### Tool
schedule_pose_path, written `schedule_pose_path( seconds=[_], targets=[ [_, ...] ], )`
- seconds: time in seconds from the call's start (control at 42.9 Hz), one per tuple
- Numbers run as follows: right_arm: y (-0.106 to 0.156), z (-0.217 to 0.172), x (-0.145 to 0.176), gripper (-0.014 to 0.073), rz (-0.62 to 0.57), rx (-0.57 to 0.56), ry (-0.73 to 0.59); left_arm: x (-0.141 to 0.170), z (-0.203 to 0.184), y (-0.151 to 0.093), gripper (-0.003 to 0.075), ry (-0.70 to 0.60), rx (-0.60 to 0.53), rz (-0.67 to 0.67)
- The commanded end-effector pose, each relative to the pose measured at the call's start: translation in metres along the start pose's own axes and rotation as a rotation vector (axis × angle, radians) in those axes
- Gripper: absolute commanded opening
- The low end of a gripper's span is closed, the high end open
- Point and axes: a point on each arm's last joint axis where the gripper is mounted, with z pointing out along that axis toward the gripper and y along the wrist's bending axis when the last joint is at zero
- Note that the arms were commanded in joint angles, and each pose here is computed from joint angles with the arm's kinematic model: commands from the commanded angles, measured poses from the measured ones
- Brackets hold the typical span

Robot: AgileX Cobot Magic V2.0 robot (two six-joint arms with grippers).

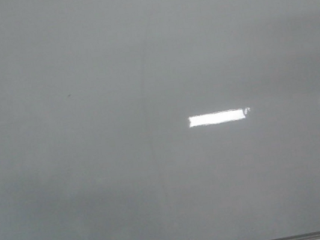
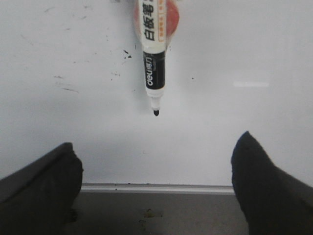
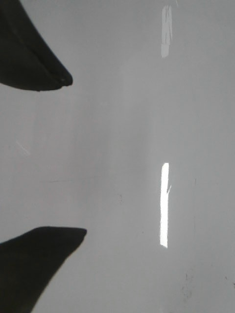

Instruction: Write number 7 on whiteboard

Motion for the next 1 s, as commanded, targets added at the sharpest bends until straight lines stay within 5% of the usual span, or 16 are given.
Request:
schedule_pose_path(
  seconds=[0.0, 0.326, 0.979],
  targets=[
    [0.0, -0.002, -0.018, 0.0593, 0.002, 0.003, -0.097, -0.02, 0.009, 0.0, 0.0597, -0.113, 0.002, -0.018],
    [0.0, -0.002, -0.018, 0.0593, 0.002, 0.003, -0.097, -0.029, 0.057, 0.0, 0.0574, -0.211, 0.0, 0.048],
    [0.0, -0.002, -0.017, 0.0593, 0.002, 0.002, -0.087, -0.035, 0.064, -0.002, 0.0103, -0.29, 0.007, 0.073]
  ],
)
